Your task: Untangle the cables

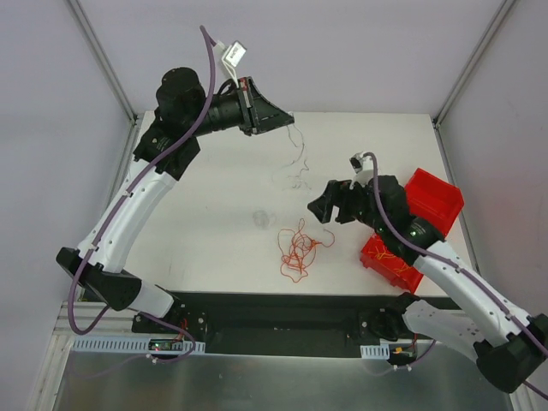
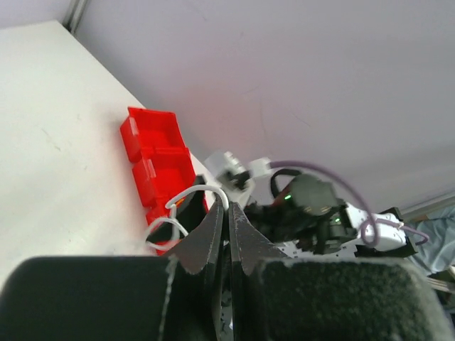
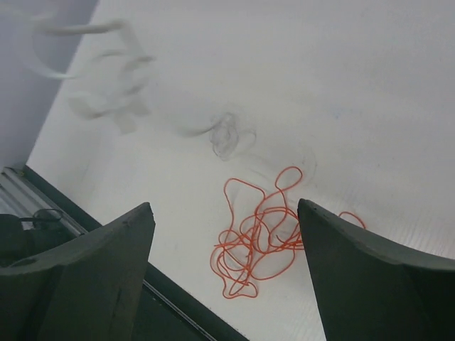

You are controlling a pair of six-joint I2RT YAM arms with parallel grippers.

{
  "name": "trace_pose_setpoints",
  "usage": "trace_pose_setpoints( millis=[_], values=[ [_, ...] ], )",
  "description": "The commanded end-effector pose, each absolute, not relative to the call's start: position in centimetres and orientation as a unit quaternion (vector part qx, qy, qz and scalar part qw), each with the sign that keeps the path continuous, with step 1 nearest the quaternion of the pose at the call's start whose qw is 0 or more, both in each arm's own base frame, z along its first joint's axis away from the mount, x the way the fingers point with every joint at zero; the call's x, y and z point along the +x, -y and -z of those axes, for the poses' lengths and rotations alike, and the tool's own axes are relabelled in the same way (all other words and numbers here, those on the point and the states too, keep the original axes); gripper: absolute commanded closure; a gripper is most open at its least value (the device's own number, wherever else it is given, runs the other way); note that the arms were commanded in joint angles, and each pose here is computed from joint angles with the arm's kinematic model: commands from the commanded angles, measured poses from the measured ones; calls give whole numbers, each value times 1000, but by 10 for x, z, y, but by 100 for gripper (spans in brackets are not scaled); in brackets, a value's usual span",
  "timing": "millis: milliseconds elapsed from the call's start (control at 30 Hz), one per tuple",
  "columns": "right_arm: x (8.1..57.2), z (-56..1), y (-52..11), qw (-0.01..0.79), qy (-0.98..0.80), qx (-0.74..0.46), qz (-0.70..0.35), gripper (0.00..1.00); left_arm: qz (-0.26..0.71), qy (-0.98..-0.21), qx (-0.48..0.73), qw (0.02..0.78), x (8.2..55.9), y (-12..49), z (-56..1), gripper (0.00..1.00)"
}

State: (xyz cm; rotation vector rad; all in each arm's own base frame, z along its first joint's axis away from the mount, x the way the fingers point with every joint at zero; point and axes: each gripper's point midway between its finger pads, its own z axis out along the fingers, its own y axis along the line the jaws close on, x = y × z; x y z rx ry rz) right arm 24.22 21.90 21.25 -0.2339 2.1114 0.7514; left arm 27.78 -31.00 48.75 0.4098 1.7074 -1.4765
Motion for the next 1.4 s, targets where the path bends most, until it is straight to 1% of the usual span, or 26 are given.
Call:
trace_pose_setpoints(
  millis=[0,167,267,400,600,700,800,900,1033,1167,1267,1367],
  values=[
    [229,-286,-219,492,-788,-149,-339,16,614,-660,189,391,254,310,-495,100],
    [219,-331,-212,551,-737,-198,-339,18,628,-673,213,327,238,315,-462,100],
    [226,-341,-211,557,-737,-196,-327,23,630,-683,210,306,233,314,-444,100],
    [236,-356,-220,566,-729,-170,-345,35,634,-686,199,296,234,315,-426,100],
    [242,-363,-243,576,-714,-162,-364,34,648,-676,205,285,226,316,-423,100],
    [244,-357,-254,568,-713,-162,-379,34,650,-676,207,278,223,316,-420,100],
    [253,-341,-265,557,-723,-160,-377,34,664,-668,206,265,219,318,-423,100],
    [270,-325,-262,558,-742,-142,-345,34,686,-646,221,251,209,321,-437,100],
    [277,-336,-262,578,-726,-133,-348,34,699,-631,230,247,200,320,-453,100],
    [284,-333,-264,579,-728,-131,-344,34,708,-614,242,251,192,320,-469,100],
    [295,-318,-264,580,-736,-118,-329,34,720,-603,241,244,186,321,-481,100],
    [301,-292,-268,572,-746,-114,-322,35,736,-577,248,251,177,319,-503,100]
  ],
)
